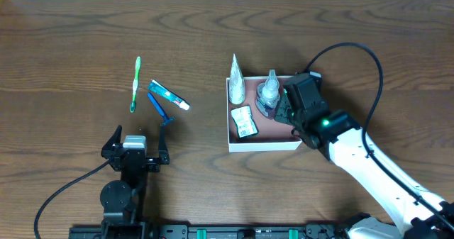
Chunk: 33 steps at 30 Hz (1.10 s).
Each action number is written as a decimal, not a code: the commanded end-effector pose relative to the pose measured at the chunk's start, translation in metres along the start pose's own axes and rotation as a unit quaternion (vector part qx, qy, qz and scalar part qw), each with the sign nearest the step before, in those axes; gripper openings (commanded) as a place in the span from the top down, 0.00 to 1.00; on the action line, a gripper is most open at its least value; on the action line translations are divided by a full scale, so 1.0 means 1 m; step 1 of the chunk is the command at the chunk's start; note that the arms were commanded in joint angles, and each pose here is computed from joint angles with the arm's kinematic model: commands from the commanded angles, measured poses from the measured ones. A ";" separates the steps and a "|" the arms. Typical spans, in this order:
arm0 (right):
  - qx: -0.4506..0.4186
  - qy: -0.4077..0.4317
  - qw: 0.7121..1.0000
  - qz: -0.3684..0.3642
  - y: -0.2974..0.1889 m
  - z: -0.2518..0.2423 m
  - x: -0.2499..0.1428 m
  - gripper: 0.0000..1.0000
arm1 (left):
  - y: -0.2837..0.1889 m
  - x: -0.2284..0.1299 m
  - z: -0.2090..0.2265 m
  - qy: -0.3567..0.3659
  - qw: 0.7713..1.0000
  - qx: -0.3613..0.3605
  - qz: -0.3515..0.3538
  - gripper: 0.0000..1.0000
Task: Pack container
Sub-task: 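Lower the soap bottle into the box and open the right gripper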
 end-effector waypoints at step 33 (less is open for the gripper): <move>0.035 -0.033 0.998 -0.048 0.043 -0.002 -0.003 0.68 | 0.001 -0.010 -0.003 -0.004 1.000 -0.007 0.023 0.02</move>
Point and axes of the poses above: each gripper's point midway between its finger pads, its own y axis out along the fingers, its own z axis along the line the jaws close on, x = y × z, the point moved 10 cm from there along -y, back along the fingers, and after that the axes turned 14 degrees about y, right-handed, at the moved point
